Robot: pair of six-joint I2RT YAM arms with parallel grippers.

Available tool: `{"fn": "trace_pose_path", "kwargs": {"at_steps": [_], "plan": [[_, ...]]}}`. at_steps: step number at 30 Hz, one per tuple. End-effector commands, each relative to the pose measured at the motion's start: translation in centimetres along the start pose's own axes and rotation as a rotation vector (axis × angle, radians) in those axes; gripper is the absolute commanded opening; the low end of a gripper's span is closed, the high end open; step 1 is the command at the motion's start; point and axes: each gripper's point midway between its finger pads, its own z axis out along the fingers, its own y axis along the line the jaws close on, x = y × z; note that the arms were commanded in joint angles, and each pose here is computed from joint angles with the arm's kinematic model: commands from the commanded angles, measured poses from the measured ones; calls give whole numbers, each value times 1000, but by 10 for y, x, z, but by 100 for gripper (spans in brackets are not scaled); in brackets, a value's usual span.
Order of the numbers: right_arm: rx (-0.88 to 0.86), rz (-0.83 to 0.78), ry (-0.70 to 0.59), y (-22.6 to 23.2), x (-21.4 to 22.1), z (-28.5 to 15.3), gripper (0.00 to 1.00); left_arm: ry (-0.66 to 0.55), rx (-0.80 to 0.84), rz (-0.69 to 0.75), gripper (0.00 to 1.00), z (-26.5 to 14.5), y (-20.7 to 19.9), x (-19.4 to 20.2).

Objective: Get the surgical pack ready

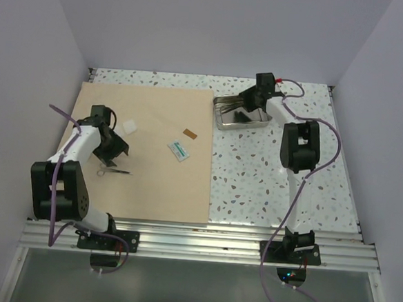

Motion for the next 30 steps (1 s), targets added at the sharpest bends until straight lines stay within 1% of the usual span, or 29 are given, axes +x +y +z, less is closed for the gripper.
{"fn": "trace_pose_path", "kwargs": {"at_steps": [1,3,4,5,8,9,10,11,12,13,14,15,17,18,19,23,24,30], "plan": [[-59,6,-33,36,-14,-14,47,-10,-75,-76,59,3,14,-3],[-58,-44,-25,42,-15,-26,49,-8,-87,-84,59,2,16,-3],[-58,-94,-24,43,-16,-33,51,-12,-103,-96,59,3,19,-4],[-76,-118,-31,53,-20,-50,52,-14,-115,-101,59,3,22,-4],[-55,-246,-11,46,-12,-74,53,-35,-157,-122,58,3,32,-10],[-64,-288,-11,52,-10,-96,53,-43,-179,-132,57,4,37,-14],[-42,-358,7,40,-3,-101,53,-46,-186,-131,57,5,39,-15],[-42,-400,23,38,7,-108,53,-50,-192,-134,56,5,39,-17],[-69,-435,16,47,10,-130,53,-47,-217,-133,55,9,43,-18],[-40,-491,41,29,19,-133,53,-49,-223,-133,52,10,44,-21],[-52,-525,52,30,30,-143,53,-39,-239,-125,51,13,45,-20],[-51,-552,57,21,35,-156,53,-41,-246,-126,50,14,45,-21],[-68,-575,64,16,46,-170,53,-33,-255,-129,49,17,46,-21],[-52,-584,79,4,52,-171,53,-29,-260,-132,49,20,46,-21],[-75,-592,68,8,52,-182,53,-28,-257,-133,48,22,44,-21],[-70,-616,88,-1,63,-189,54,19,-269,-130,44,31,45,-14],[-82,-616,110,-1,67,-191,53,29,-274,-132,44,32,45,-12],[-102,-625,122,6,73,-192,54,56,-298,-165,43,37,52,-1]]}}
